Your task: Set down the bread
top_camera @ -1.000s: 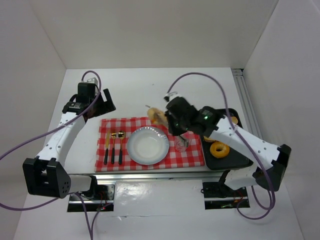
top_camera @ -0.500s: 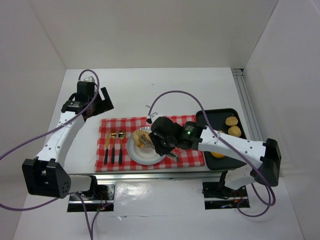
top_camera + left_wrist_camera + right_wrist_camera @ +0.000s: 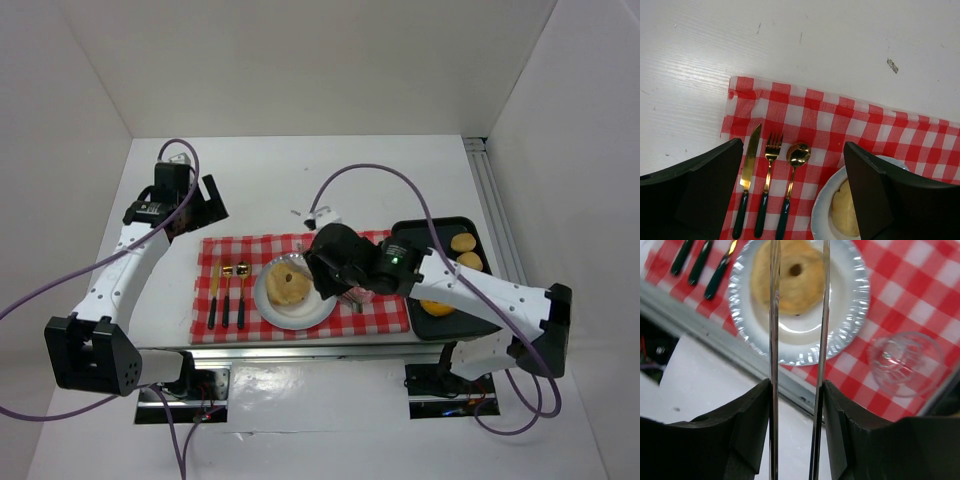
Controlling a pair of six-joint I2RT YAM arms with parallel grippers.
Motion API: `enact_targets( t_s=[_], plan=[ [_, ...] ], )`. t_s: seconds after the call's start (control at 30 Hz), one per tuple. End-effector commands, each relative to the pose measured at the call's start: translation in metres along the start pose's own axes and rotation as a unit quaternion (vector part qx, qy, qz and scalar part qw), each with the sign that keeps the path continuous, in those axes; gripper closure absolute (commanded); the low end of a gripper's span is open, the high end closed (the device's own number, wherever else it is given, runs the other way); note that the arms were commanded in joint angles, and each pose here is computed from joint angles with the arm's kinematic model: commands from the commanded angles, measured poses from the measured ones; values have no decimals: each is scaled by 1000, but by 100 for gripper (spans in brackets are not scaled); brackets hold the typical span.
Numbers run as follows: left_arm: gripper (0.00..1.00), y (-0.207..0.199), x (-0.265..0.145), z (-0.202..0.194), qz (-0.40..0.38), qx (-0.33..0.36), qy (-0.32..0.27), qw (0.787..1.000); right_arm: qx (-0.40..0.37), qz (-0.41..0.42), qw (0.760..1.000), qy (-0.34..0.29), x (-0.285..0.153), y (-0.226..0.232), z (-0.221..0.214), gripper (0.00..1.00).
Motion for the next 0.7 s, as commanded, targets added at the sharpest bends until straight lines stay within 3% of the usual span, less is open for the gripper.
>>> enact_targets(
  t_s=[0.0,0.13,0.4,0.5,0.53,0.67],
  plan=[
    [5,-6,-3,14,-11,-7,-18,1000,85,-108,986,-91,-38,-47,30,49],
    [5,-8,-3,13,-19,-7,-14,1000,202,-222,946,-124,-52,-122,31,56],
    [5,-10,2,10,-26,-1,-2,1000,392,-331,851,-108,-82,-237,-24,51],
    [5,-11,5,10,-31,0,-1,1000,423,-314,845,-89,-81,-248,-36,51],
    [5,-11,5,10,-31,0,-1,1000,448,-315,833,-84,-79,-256,-43,51],
    [5,-11,5,12,-28,-1,-7,1000,481,-275,829,-72,-76,-259,-52,50]
  ],
)
Point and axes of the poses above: each gripper's point midway between its finger pads, its own x axis out along the fingers, its own y axis along the line the jaws close on, z = x × y, the point moved 6 cm from there along -x, back along the fingers, and after that the axes turned 7 degrees about x, right-handed, at the moved point
